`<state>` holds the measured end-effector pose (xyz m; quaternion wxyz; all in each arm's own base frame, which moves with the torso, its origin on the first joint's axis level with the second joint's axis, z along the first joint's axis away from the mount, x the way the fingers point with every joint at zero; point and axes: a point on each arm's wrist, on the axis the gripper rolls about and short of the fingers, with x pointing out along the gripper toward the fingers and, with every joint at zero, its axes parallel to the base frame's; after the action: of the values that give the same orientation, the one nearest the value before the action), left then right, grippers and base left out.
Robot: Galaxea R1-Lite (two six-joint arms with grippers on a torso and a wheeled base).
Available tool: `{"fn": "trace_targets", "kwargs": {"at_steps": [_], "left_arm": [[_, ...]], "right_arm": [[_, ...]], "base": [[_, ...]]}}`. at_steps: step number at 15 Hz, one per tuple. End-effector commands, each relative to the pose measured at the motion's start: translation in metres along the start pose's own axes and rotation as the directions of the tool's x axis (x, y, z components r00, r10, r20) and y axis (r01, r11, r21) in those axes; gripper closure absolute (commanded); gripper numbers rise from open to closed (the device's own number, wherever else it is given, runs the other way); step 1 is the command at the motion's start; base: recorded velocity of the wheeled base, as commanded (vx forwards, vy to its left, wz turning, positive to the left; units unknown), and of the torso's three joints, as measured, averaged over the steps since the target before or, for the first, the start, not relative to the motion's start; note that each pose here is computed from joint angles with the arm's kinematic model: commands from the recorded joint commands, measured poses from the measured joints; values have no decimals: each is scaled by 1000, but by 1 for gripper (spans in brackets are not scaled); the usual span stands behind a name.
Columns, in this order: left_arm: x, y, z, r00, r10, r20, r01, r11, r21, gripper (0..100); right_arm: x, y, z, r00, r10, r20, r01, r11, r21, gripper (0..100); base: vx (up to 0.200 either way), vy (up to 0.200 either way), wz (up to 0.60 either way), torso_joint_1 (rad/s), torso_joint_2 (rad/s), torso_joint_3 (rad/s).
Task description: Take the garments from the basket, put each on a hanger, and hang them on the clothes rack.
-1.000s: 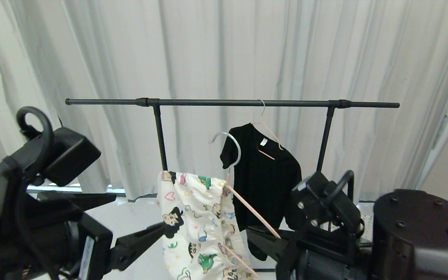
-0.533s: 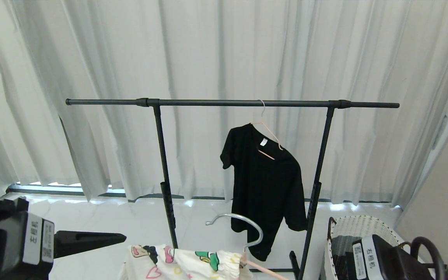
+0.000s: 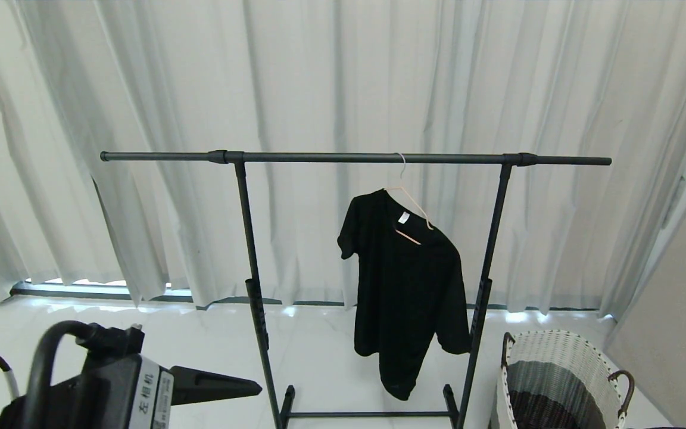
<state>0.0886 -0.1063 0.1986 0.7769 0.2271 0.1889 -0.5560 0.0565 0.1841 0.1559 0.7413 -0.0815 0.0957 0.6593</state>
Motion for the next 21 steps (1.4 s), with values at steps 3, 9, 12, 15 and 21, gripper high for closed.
{"fn": "trace_targets", "kwargs": {"at_steps": [3, 9, 12, 15, 21], "left_arm": [[17, 2, -5, 997, -37, -67, 36, 999, -18, 100], [18, -1, -9, 996, -51, -80, 50, 999, -14, 100], [19, 2, -13, 994, -14, -108, 11, 1000, -27, 100], [18, 4, -28, 980, 81, -183, -91, 995, -49, 100], [-7, 14, -53, 893, 359, -272, -400, 910, -113, 100]], "right_arm": [[-1, 4, 2, 1000, 22, 10, -22, 999, -46, 100], [0, 5, 2, 1000, 20, 11, -20, 998, -56, 100], [0, 4, 2, 1000, 7, 7, -6, 996, -89, 0], [-2, -4, -2, 993, -120, -8, 119, 990, -76, 0], [-10, -14, -20, 980, -186, -76, 184, 982, -35, 0]], "base": [[0, 0, 0, 0, 0, 0], [0, 0, 0, 0, 0, 0], [0, 0, 0, 0, 0, 0], [0, 0, 0, 0, 0, 0], [0, 0, 0, 0, 0, 0]]}}
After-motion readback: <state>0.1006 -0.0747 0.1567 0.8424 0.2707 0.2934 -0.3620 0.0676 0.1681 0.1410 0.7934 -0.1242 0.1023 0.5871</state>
